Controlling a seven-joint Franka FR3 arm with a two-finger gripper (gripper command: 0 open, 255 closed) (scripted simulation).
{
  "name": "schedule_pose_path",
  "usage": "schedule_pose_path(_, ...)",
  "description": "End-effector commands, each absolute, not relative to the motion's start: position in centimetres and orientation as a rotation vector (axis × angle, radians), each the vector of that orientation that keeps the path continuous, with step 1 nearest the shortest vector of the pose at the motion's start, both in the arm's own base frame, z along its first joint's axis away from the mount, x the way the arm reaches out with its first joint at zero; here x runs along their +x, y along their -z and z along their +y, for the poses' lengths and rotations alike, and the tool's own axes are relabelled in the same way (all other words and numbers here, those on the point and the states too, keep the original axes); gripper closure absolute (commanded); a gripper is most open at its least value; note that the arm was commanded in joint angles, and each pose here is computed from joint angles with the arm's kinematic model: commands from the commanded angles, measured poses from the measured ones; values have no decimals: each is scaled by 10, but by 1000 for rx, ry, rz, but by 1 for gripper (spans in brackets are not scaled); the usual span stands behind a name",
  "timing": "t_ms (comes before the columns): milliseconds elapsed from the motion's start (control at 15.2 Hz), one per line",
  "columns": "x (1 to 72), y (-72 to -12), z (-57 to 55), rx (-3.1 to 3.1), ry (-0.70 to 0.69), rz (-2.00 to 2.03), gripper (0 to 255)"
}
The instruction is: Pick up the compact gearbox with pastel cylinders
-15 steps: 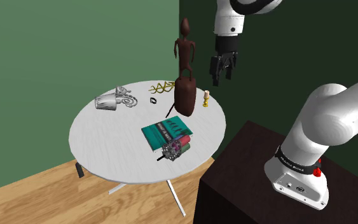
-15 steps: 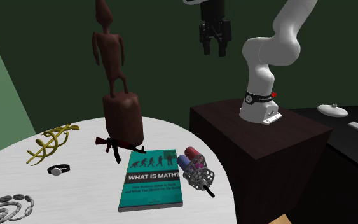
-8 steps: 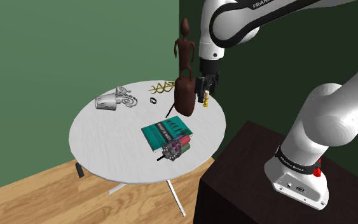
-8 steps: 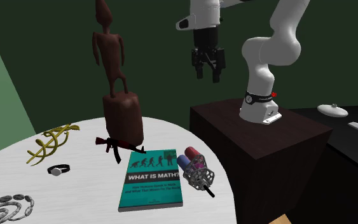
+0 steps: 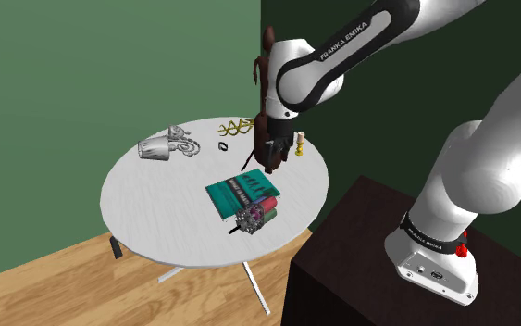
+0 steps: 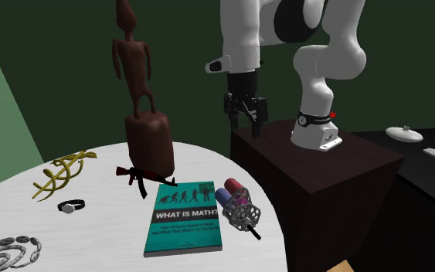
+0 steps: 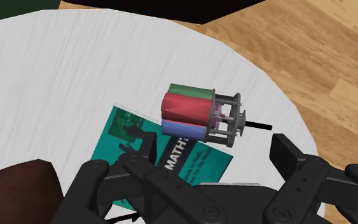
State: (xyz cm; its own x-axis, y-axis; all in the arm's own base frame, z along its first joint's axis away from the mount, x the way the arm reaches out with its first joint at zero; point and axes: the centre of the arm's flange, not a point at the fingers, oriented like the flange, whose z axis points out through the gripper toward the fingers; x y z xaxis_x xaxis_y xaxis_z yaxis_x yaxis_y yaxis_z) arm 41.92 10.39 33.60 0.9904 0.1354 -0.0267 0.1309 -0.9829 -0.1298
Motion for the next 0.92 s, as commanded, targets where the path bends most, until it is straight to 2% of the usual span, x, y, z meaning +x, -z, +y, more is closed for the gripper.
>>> schedule_pose_path(0, 431, -318, 117, -2996, -34, -234, 0)
schedule_pose_path(858, 493, -203, 187, -2933, 51, -413, 0)
